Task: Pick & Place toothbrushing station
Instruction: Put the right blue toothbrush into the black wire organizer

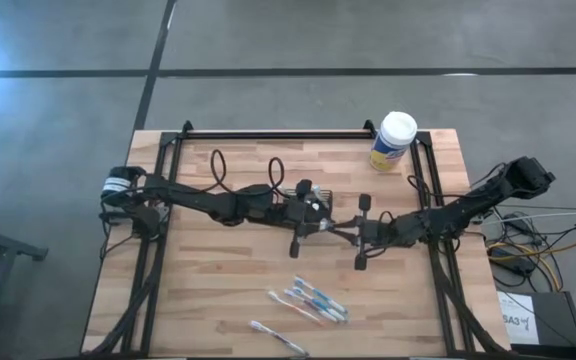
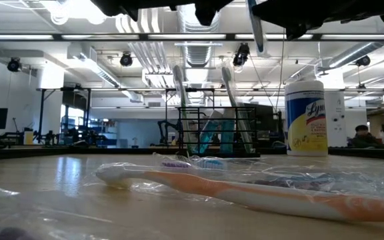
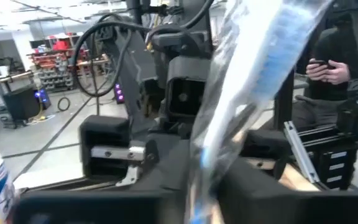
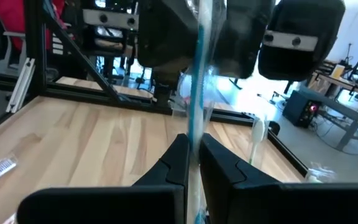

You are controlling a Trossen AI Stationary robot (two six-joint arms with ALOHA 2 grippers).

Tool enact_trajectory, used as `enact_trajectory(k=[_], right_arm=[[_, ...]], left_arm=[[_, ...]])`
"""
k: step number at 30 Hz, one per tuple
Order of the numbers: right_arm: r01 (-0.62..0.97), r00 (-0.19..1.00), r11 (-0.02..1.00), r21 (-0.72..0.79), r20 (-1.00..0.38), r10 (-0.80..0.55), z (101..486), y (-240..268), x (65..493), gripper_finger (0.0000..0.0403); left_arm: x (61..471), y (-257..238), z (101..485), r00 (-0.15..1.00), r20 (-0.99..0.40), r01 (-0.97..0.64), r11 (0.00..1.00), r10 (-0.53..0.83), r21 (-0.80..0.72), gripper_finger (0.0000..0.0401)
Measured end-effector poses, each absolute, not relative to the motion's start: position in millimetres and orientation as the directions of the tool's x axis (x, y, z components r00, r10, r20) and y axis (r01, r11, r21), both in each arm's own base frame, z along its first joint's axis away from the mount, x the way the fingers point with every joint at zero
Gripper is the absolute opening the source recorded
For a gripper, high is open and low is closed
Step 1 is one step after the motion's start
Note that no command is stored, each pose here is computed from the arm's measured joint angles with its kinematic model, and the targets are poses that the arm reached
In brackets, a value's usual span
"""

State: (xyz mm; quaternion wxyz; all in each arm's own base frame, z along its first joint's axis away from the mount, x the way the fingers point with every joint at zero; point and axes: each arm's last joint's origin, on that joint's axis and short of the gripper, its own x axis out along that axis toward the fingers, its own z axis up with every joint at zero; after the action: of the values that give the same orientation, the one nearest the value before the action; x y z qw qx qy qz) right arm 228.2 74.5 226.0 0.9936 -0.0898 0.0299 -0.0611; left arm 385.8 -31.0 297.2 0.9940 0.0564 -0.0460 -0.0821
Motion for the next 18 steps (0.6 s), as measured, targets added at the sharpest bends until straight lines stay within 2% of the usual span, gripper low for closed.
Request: enact_trajectory(k=[1, 2, 5, 9, 14, 18], right_arm=[[0.115, 0.991, 0.976, -0.183, -0.049, -0.126, 226, 74, 228, 0.0019], [0.115, 0.991, 0.976, -0.183, -0.049, -0.126, 226, 74, 228, 0.0021], [0.152, 0.985, 0.971, -0.186, -0.049, -0.164, 226, 74, 228, 0.0039], [0.168, 0.982, 0.967, -0.191, -0.056, -0.181, 224, 73, 228, 0.0083], [0.196, 0.975, 0.961, -0.194, -0.064, -0.211, 222, 72, 227, 0.0138], [0.219, 0.970, 0.957, -0.189, -0.065, -0.235, 221, 72, 224, 0.0162]], left_arm=[[386, -31, 298, 0.981, 0.081, 0.167, 0.979, -0.177, 0.119, 0.0031], [386, -31, 298, 0.979, 0.080, 0.177, 0.977, -0.187, 0.116, 0.0022], [385, -31, 299, 0.978, 0.078, 0.182, 0.976, -0.192, 0.117, 0.0024], [374, -31, 312, 0.979, 0.056, 0.190, 0.974, -0.197, 0.121, 0.0022], [343, -29, 343, 0.977, 0.091, 0.177, 0.972, -0.192, 0.152, 0.0022], [309, -26, 352, 0.987, 0.053, 0.140, 0.980, -0.149, 0.144, 0.0022]])
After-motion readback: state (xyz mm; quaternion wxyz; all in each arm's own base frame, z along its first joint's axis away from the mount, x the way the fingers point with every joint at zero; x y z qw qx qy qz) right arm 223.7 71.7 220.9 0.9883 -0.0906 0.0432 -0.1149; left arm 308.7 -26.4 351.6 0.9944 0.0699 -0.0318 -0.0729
